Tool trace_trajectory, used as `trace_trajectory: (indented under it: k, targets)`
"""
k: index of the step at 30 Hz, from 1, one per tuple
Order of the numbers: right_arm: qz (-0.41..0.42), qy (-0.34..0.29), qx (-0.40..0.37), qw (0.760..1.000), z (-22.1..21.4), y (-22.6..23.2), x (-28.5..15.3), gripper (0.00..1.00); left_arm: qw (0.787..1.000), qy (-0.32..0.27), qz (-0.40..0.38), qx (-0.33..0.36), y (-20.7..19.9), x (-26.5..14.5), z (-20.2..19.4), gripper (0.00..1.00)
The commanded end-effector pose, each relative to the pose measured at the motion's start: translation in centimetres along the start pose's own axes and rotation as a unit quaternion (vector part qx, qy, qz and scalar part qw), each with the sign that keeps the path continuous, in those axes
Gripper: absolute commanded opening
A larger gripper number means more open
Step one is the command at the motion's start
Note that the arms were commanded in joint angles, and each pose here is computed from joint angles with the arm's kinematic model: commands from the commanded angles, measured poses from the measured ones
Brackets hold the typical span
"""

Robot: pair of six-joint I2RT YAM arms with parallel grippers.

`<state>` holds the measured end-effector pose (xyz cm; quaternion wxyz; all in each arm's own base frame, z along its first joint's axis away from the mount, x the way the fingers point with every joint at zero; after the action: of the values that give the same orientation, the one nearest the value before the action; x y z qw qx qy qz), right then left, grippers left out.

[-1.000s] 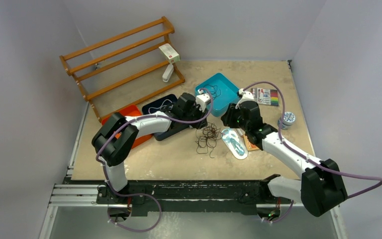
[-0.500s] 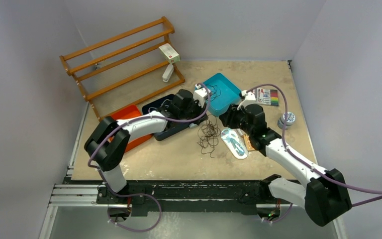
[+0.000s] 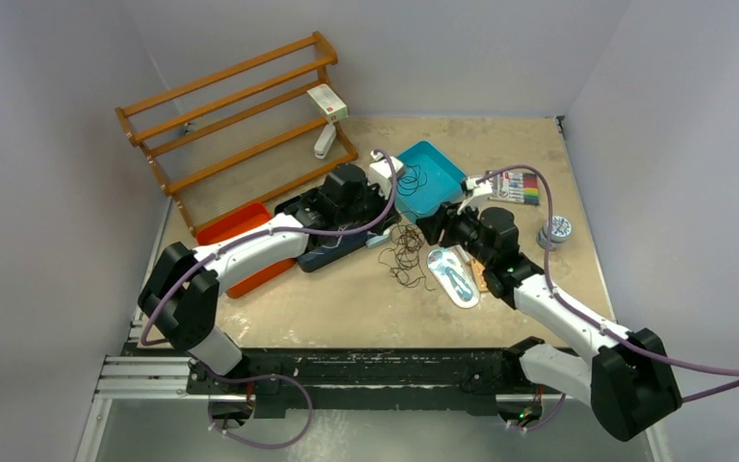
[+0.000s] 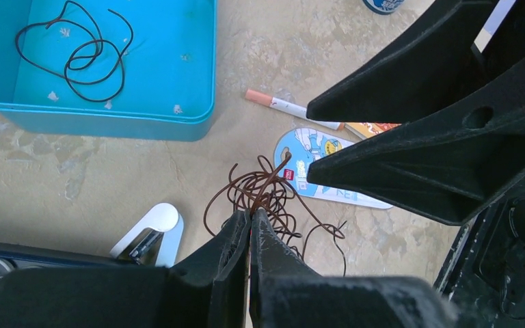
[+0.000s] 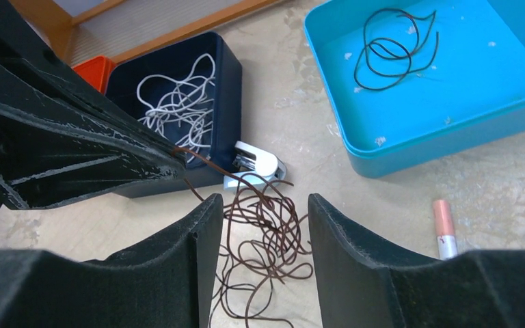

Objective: Untangle the cables

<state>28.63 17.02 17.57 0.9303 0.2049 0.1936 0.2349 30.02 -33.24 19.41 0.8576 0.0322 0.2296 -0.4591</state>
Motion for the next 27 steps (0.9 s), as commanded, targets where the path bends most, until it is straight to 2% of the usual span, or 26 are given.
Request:
trace_trajectory:
  k: [1,5,16,18,23,25,27]
  targets:
    - [0.055,-0.046,-0.026,0.997,1.8,1.6,0.6,0.52,0.999,-0.04,0.001,0.002,-0.9,-1.7,3.8,0.0]
    - [0.08,-0.063,-0.036,0.994,2.4,2.2,1.4,0.53,0.999,-0.035,-0.005,0.007,-1.2,-1.9,4.1,0.0]
    - [0.107,-0.052,-0.066,0.991,1.9,2.4,3.5,0.51,0.999,-0.037,-0.019,0.014,-1.9,-2.3,4.5,0.0]
    - [0.115,-0.056,-0.067,0.989,2.0,2.6,3.5,0.45,0.999,-0.036,-0.022,0.014,-2.0,-2.4,4.4,0.0]
    - [0.146,-0.065,-0.075,0.984,2.3,3.6,3.1,0.16,0.999,-0.034,-0.012,0.015,-1.7,-2.4,4.0,0.0]
    - [0.158,-0.062,-0.084,0.982,2.3,4.0,2.9,0.11,0.999,-0.039,-0.007,0.016,-1.6,-2.7,4.1,0.01]
    - [0.167,-0.054,-0.092,0.98,2.0,4.2,2.7,0.07,0.999,-0.042,-0.002,0.017,-1.4,-2.7,4.0,0.08]
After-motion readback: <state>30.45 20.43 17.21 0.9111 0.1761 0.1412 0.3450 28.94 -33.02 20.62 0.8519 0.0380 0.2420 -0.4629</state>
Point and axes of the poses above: each gripper's point midway between its finger pads, its own x axis out along the fingers, its own y axis along the line the jaws close on, z = x × y, the point moved 3 cm from there along -x, back along the fingers, and after that the axes turned 6 degrees about x, right-handed, at the moved point
